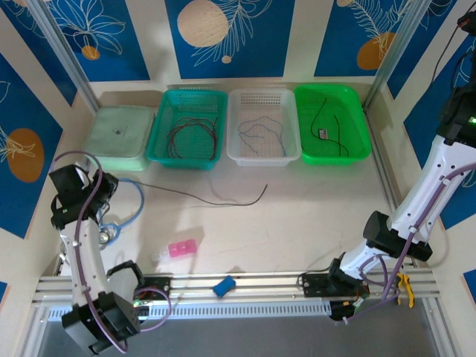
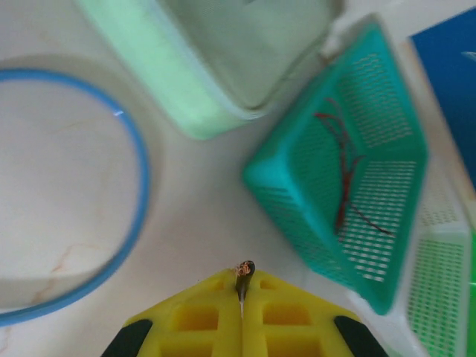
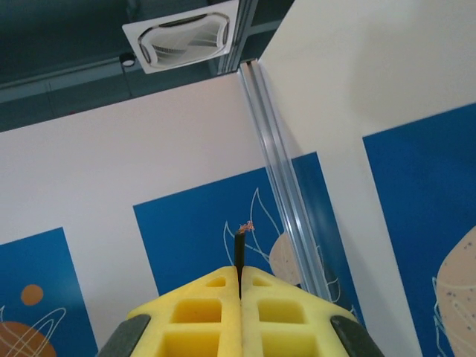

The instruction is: Untangle the cables

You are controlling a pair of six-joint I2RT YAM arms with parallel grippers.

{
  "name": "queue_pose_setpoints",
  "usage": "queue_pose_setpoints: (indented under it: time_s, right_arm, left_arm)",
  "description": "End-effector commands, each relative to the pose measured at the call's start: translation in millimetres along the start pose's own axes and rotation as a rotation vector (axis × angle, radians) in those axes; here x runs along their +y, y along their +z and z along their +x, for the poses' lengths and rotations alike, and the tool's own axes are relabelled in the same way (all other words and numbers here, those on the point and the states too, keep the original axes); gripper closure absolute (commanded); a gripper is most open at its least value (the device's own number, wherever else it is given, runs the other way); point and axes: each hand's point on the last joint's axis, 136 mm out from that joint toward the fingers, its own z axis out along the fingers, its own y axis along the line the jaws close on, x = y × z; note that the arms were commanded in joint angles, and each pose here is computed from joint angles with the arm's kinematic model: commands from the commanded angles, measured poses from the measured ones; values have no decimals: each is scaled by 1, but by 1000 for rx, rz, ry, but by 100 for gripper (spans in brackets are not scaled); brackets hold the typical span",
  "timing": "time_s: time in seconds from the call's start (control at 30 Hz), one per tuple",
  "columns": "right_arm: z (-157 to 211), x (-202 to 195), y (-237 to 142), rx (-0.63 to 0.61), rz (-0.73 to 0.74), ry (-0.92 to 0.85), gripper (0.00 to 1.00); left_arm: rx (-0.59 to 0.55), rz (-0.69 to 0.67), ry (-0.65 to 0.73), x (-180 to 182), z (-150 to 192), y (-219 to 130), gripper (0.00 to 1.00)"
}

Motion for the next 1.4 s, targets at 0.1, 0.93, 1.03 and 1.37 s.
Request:
queue_pose_setpoints:
  time_s: [0.1,0.93,1.03,1.37]
  right_arm:
    - [10,35,-1,42,-125,59,100]
    - [150,70,77,280,-244,96,100]
    - [132,75,74,238,-255,100,100]
    - [75,84,73,15,-272,60,100]
  left_arm:
    - [-45,139,28,-55,-11,-31,100]
    - [-57,208,70,-88,-11,-56,100]
    - [-55,208,70,-88,-11,-56,100]
    - [-53,206,64,-86,-9,-55,100]
